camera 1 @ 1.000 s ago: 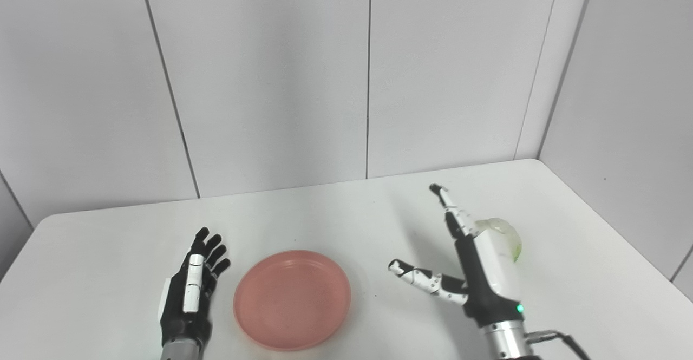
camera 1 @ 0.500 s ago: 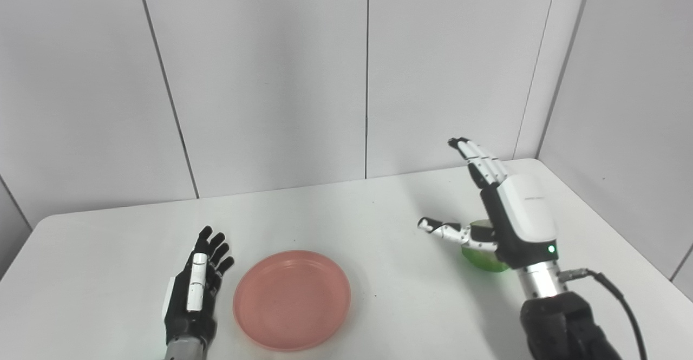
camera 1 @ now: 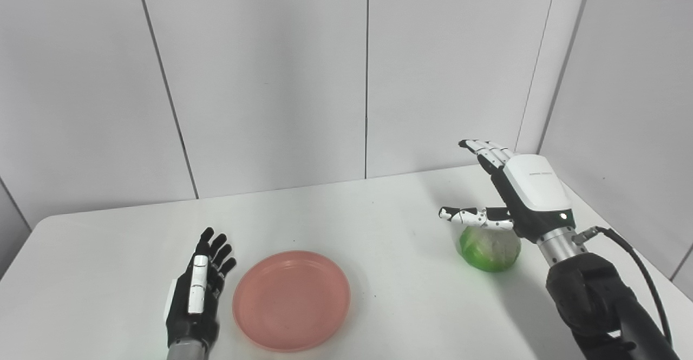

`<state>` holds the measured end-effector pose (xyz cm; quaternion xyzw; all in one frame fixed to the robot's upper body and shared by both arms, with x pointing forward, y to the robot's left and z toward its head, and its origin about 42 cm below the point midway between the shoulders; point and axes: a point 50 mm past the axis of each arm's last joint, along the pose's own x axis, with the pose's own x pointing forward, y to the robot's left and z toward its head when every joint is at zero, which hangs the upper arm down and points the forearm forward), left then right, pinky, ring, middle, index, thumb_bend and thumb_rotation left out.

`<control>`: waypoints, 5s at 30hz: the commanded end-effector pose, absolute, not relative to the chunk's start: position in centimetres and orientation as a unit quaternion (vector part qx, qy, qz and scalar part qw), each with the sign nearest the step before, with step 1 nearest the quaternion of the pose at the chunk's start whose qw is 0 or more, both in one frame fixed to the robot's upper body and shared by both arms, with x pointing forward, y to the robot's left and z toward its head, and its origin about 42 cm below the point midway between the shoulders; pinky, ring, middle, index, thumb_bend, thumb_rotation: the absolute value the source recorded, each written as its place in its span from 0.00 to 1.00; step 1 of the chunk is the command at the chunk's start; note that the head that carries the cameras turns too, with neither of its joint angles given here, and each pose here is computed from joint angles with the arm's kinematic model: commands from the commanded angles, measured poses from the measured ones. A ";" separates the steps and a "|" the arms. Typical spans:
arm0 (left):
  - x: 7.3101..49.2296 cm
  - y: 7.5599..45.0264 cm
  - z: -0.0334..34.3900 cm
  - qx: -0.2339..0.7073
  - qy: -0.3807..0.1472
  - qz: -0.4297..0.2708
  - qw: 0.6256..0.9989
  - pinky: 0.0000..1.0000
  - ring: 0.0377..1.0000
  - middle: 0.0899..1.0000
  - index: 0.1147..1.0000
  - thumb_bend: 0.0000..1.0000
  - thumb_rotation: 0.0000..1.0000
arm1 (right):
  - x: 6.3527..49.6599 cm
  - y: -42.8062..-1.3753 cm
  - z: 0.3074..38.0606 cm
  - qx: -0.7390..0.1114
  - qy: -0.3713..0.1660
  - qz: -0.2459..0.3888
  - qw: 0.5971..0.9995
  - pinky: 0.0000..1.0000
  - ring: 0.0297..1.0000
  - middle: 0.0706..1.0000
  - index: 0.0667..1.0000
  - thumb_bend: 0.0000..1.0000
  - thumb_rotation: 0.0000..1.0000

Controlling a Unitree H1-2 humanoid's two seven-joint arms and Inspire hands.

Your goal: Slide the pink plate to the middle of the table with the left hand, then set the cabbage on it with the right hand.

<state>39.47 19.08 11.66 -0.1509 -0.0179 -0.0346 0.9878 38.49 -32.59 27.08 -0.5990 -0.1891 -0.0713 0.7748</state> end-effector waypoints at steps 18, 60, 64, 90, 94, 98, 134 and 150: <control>38.1 17.3 11.6 -0.142 0.004 -0.078 0.987 0.87 0.93 0.93 0.93 0.84 0.83 | 43.3 -35.1 27.3 -0.636 -0.090 -0.049 0.765 0.68 0.82 0.82 0.83 0.94 0.88; 38.5 17.9 12.0 -0.149 0.013 -0.073 0.986 0.88 0.92 0.91 0.91 0.84 0.83 | 42.4 -37.7 23.5 -0.617 0.008 -0.022 0.787 0.73 0.85 0.86 0.84 0.92 0.93; 38.2 18.2 12.0 -0.153 0.016 -0.071 0.986 0.91 0.92 0.91 0.91 0.85 0.82 | 43.2 -37.9 21.0 -0.620 0.027 -0.020 0.784 0.67 0.81 0.83 0.83 0.91 0.90; 37.6 18.2 11.5 -0.160 0.025 -0.068 0.984 0.89 0.92 0.91 0.90 0.85 0.83 | 44.6 -38.8 13.0 -0.617 0.032 -0.023 0.786 0.27 0.33 0.41 0.58 0.83 0.29; 37.5 18.1 11.5 -0.164 0.027 -0.069 0.984 0.90 0.92 0.91 0.90 0.84 0.83 | 44.5 -38.9 12.9 -0.609 0.030 -0.021 0.792 0.22 0.27 0.34 0.54 0.83 0.21; 37.5 18.0 11.5 -0.166 0.025 -0.070 0.983 0.91 0.92 0.90 0.90 0.84 0.82 | 44.4 -39.0 13.0 -0.601 0.034 -0.018 0.798 0.16 0.19 0.26 0.46 0.54 0.15; 37.3 15.6 11.6 -0.170 0.028 -0.065 0.983 0.86 0.89 0.88 0.88 0.84 0.81 | 45.2 -35.4 34.0 -0.565 -0.208 -0.022 0.798 0.18 0.22 0.28 0.44 0.52 0.14; 37.1 11.9 11.0 -0.173 0.022 -0.060 0.983 0.89 0.91 0.89 0.91 0.81 0.81 | 43.1 -21.4 31.7 -0.470 -0.308 0.090 0.822 0.14 0.16 0.22 0.44 0.52 0.13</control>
